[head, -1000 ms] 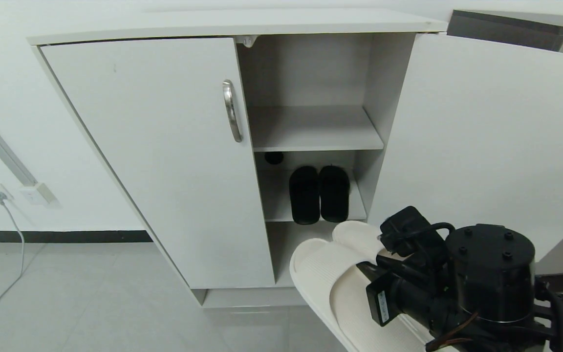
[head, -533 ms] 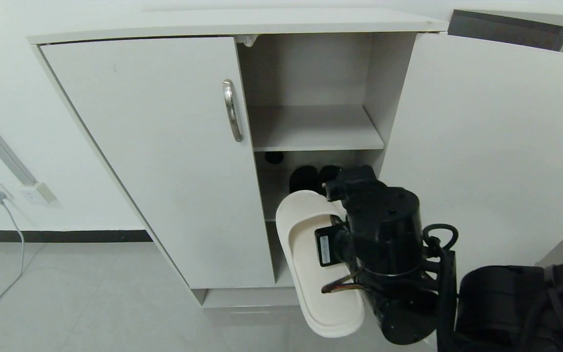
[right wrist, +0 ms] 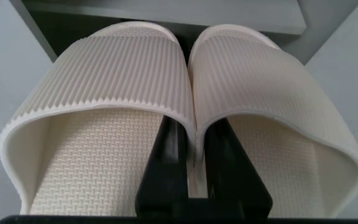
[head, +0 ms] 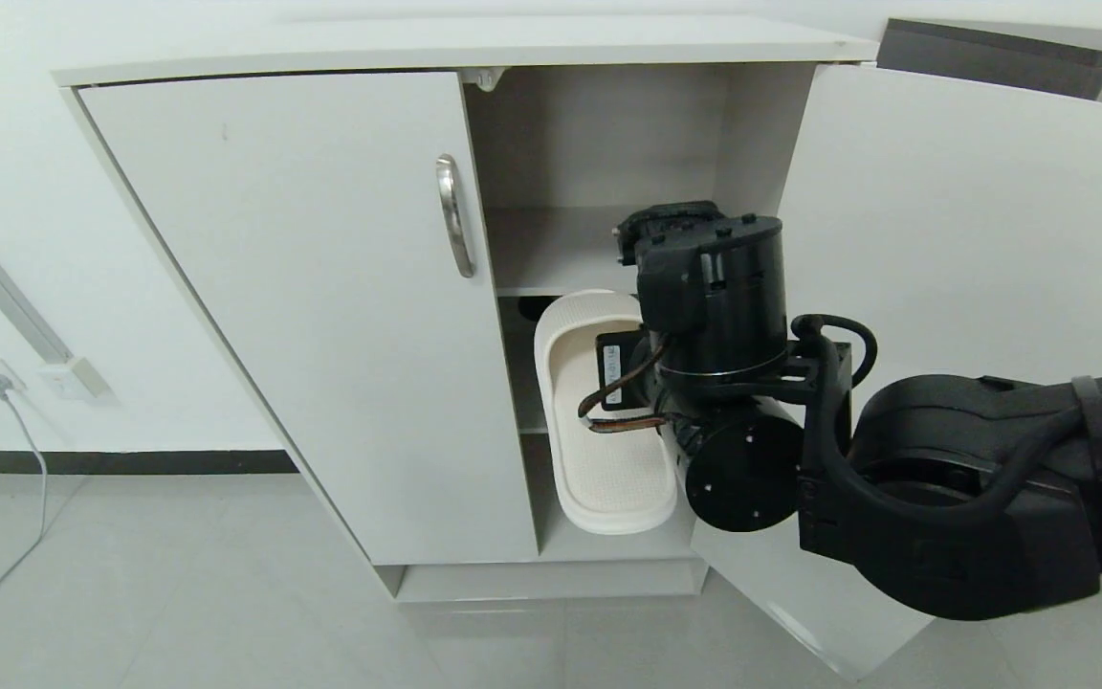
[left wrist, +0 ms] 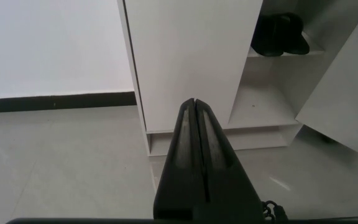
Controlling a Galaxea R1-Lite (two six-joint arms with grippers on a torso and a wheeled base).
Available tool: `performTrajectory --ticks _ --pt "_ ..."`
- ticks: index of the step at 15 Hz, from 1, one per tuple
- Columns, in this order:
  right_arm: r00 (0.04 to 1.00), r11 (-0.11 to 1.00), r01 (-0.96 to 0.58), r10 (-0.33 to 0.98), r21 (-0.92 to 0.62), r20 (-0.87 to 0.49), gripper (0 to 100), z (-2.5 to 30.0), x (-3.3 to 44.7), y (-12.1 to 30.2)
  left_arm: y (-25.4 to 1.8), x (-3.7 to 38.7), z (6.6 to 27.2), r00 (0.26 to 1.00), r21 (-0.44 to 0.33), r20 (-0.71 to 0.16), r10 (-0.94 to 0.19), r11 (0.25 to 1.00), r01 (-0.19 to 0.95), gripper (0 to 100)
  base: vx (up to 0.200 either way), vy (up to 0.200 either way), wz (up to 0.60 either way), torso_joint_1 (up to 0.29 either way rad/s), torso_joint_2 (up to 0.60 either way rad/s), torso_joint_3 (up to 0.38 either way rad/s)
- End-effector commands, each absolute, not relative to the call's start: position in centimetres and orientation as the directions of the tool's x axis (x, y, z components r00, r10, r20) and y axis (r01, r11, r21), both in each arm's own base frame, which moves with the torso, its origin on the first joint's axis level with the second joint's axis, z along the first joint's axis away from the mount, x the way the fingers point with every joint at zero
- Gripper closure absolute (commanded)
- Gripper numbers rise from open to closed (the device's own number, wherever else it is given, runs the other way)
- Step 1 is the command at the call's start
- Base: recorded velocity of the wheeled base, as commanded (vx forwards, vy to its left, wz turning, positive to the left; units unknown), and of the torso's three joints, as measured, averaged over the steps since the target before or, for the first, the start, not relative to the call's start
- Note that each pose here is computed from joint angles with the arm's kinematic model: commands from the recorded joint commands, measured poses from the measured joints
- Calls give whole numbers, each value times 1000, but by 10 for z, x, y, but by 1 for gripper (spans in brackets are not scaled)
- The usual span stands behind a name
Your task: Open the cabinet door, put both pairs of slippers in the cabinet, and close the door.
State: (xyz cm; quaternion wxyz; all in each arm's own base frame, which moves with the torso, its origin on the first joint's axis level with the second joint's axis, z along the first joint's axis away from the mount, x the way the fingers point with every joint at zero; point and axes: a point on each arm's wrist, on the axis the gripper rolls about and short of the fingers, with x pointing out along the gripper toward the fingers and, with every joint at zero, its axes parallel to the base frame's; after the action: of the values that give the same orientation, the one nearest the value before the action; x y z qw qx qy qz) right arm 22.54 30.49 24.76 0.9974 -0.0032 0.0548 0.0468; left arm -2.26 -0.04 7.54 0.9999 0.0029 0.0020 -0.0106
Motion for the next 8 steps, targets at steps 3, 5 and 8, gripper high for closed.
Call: performTrajectory --ticks 3,5,8 --pt "990 996 -90 89 1 -105 100 252 226 304 0 -23 75 1000 6 -5 -21 1000 22 100 0 0 0 0 0 0" --pt "991 996 -90 90 -5 -103 100 253 226 304 0 -23 75 1000 6 -5 -21 1000 22 100 0 0 0 0 0 0" --pt "991 996 -91 90 -4 -100 100 254 227 304 0 -23 75 1000 8 -5 -21 1000 22 100 0 0 0 0 0 0"
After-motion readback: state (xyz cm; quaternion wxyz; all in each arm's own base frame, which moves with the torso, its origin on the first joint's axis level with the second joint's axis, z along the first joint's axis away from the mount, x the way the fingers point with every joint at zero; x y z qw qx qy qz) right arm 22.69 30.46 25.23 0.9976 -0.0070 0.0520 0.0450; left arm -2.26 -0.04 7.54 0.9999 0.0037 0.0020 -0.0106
